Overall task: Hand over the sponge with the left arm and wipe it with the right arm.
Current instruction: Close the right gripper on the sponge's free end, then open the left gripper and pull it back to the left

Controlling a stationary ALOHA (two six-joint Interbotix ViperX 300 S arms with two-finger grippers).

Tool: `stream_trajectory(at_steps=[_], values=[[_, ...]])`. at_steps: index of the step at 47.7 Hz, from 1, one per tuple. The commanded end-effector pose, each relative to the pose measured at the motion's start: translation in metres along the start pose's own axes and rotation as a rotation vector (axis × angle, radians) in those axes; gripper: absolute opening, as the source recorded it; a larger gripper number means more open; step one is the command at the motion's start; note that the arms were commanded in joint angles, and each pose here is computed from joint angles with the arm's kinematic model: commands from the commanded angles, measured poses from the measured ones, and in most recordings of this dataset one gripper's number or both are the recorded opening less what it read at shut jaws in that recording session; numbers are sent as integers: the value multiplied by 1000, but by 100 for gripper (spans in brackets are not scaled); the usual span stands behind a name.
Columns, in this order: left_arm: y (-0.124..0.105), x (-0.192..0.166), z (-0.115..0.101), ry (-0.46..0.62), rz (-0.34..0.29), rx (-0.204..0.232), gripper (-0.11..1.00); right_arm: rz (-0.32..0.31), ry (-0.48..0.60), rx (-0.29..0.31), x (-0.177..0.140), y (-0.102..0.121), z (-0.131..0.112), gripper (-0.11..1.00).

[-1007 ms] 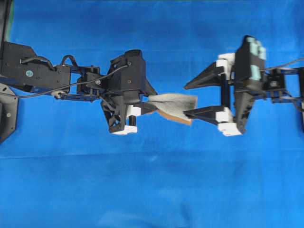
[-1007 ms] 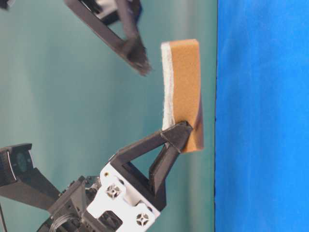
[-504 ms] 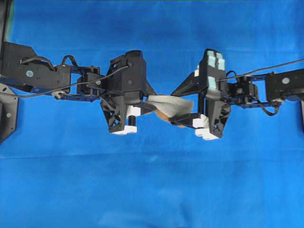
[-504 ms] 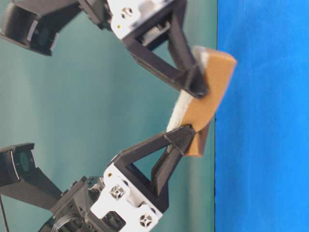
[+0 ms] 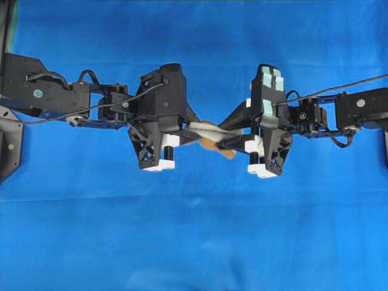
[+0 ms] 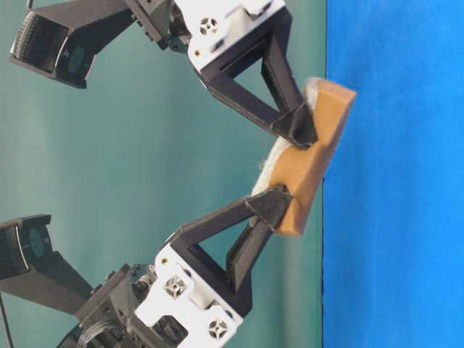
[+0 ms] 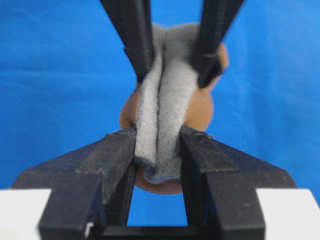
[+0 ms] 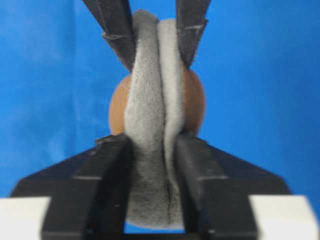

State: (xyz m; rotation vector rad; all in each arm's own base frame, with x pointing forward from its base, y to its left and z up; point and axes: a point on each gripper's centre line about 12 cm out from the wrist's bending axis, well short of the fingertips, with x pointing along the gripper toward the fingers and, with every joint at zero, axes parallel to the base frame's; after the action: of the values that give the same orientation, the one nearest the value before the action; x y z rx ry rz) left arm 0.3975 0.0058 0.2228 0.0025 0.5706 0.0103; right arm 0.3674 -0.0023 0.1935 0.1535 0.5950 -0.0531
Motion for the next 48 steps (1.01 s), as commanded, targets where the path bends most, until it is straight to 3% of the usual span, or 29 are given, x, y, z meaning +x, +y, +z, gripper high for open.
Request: stream_trajectory(at_steps=[1, 10, 18, 21, 34, 48], values=[[-1, -8, 11, -54, -1, 6, 20, 3, -29, -8, -4, 1, 12, 31], [-2, -13, 13, -77, -2, 4, 22, 3, -23, -10, -10, 2, 13, 31], [-2, -30, 16, -150, -1, 4, 69, 1, -3, -10, -16, 1, 11, 31], [-3, -38, 17, -190, -2, 7, 80, 0, 2, -10, -18, 1, 11, 31], [-5, -86, 6, -327, -7, 0, 81, -2, 18, -13, -20, 1, 10, 31], [-9, -118, -9, -383, -21, 3, 81, -2, 18, -15, -20, 1, 10, 31]])
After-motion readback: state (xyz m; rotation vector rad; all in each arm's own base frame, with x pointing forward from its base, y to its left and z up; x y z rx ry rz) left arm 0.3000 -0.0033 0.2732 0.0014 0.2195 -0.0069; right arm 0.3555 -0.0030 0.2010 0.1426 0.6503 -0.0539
